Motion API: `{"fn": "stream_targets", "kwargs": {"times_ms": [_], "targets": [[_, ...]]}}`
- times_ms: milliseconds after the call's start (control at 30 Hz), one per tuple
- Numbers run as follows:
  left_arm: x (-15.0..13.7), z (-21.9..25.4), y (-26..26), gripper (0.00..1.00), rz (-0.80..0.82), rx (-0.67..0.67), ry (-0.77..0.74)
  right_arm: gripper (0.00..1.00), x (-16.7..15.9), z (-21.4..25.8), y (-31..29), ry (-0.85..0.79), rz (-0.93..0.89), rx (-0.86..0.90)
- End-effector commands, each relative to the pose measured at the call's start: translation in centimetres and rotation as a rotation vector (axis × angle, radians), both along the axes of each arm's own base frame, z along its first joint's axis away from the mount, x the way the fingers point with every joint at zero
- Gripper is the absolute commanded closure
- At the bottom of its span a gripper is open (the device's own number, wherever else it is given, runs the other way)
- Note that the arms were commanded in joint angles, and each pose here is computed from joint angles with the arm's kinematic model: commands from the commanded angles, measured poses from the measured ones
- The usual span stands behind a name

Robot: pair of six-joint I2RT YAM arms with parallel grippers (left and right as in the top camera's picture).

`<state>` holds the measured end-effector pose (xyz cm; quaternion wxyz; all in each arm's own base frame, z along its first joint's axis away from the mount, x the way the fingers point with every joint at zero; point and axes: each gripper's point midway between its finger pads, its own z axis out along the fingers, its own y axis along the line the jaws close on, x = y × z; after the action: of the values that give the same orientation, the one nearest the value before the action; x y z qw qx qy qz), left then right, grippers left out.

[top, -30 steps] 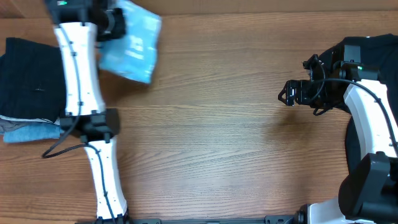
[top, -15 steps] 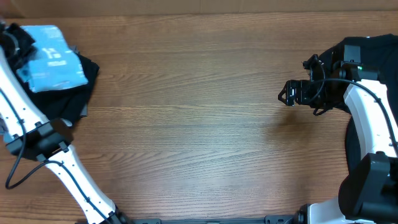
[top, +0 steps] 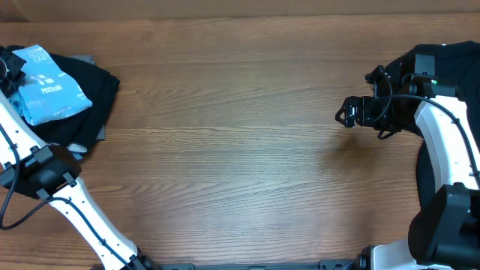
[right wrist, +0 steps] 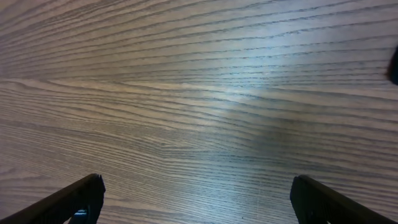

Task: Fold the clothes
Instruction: 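Release the bundle on the stack with the left gripper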

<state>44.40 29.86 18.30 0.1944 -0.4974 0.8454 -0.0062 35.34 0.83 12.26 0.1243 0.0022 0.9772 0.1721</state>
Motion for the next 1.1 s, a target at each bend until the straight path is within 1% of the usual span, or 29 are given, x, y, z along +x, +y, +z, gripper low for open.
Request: {"fn": "stream_targets", "kwargs": {"times_ms": [0, 67, 167, 200, 233, 267, 300, 333, 367, 500, 567, 633, 667, 700, 733, 767, 800, 867, 933, 1067], "targets": [[-2.1, -1.3, 2.4, 0.96, 0.133, 0.028, 0.075, 0.00, 0.2, 0.8, -0.1, -0.029, -0.001, -0.004], [-3.1, -2.3, 3.3, 0.96, 0.180, 0.027, 0.111, 0.00, 0.2, 0.8, -0.1, -0.029, -0.001, -0.004], [-3.9, -2.8, 4.3, 0.96, 0.204, 0.020, 0.121, 0.00, 0.2, 0.8, -0.1, -0.029, -0.001, -0.004], [-4.2, -2.9, 4.7, 0.94, 0.212, 0.020, 0.121, 0.00, 0.2, 0.8, -0.1, -0.029, -0.001, -0.004], [-4.4, -2.9, 5.0, 0.87, 0.216, 0.020, 0.122, 0.00, 0.2, 0.8, -0.1, -0.029, -0.001, -0.004], [-4.7, -2.9, 5.2, 0.73, 0.223, 0.019, 0.124, 0.00, 0.2, 0.8, -0.1, -0.029, -0.001, -0.004], [-5.1, -2.9, 5.7, 0.28, 0.234, 0.018, 0.124, 0.00, 0.2, 0.8, -0.1, -0.029, -0.001, -0.004], [-5.5, -2.9, 6.0, 0.05, 0.243, 0.016, 0.124, 0.00, 0.2, 0.8, -0.1, -0.029, -0.001, -0.004], [-5.8, -2.8, 6.3, 0.00, 0.252, 0.011, 0.123, 0.00, 0.2, 0.8, -0.1, -0.029, -0.001, -0.004], [-7.9, -2.5, 7.2, 0.00, 0.291, -0.014, 0.134, 0.00, 0.2, 0.8, -0.1, -0.029, -0.001, -0.004], [-8.2, -1.7, 6.9, 0.01, 0.291, -0.060, 0.093, 0.00, 0.2, 0.8, -0.1, -0.029, -0.001, -0.004], [-7.7, 0.3, 6.5, 0.10, 0.249, -0.088, 0.003, 0.00, 0.2, 0.8, -0.1, -0.029, -0.001, -0.005], [-6.9, 1.5, 6.0, 0.16, 0.180, -0.095, -0.057, 0.00, 0.2, 0.8, -0.1, -0.029, -0.001, -0.004], [-6.2, 2.9, 5.5, 0.26, 0.120, -0.097, -0.119, 0.00, 0.2, 0.8, -0.1, -0.029, -0.001, -0.004], [-5.6, 3.9, 5.0, 0.46, 0.075, -0.097, -0.167, 0.00, 0.2, 0.8, -0.1, -0.029, -0.001, -0.004], [-5.2, 4.7, 4.6, 0.83, 0.038, -0.101, -0.203, 0.00, 0.2, 0.8, -0.1, -0.029, -0.001, -0.004], [-5.0, 5.0, 4.3, 0.96, 0.025, -0.105, -0.217, 0.00, 0.2, 0.8, -0.1, -0.029, -0.001, -0.004], [-4.8, 4.8, 4.5, 0.96, 0.009, -0.081, -0.204, 0.00, 0.2, 0.8, -0.1, -0.029, -0.001, -0.004], [-4.0, 4.2, 4.7, 0.96, -0.083, -0.040, -0.192, 0.00, 0.2, 0.8, -0.1, -0.029, -0.001, -0.004], [-2.4, 2.3, 3.8, 0.95, -0.229, -0.094, -0.223, 0.00, 0.2, 0.8, -0.1, -0.029, -0.001, -0.004]]}}
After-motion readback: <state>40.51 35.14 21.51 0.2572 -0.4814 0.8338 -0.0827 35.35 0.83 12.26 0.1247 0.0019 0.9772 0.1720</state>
